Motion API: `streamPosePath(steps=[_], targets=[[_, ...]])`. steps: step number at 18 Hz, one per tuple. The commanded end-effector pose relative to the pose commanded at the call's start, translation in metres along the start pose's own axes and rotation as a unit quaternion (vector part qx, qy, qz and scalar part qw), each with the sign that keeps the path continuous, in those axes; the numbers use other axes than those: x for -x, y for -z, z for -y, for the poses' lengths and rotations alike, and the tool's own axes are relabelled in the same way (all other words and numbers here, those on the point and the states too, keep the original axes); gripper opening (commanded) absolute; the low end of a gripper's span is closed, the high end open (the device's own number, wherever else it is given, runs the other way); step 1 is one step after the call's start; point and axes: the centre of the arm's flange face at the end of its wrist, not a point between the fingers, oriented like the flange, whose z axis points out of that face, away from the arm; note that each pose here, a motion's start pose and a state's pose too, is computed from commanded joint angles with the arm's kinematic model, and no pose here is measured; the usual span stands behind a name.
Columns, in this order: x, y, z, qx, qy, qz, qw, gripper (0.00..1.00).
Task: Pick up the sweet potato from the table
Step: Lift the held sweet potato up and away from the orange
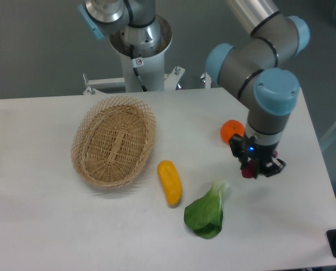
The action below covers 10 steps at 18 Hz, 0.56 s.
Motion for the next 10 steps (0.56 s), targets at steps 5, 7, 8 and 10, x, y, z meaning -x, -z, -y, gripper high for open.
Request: streamPosePath(steps=[5, 7, 8, 10], targets=[[0.0057, -0.0025, -0.0042, 0.006, 0.000, -0.004, 1.0000, 0.17], [0.0058, -0.0036, -0.0042, 0.006, 0.000, -0.005, 1.0000, 0.17], [0.0056, -0.0054, -0.0046, 0.008, 0.000, -0.006, 0.9999, 0.17], [0.0060, -0.0064, -0.0060, 0.015, -0.001, -0.005, 0.9999, 0.17]])
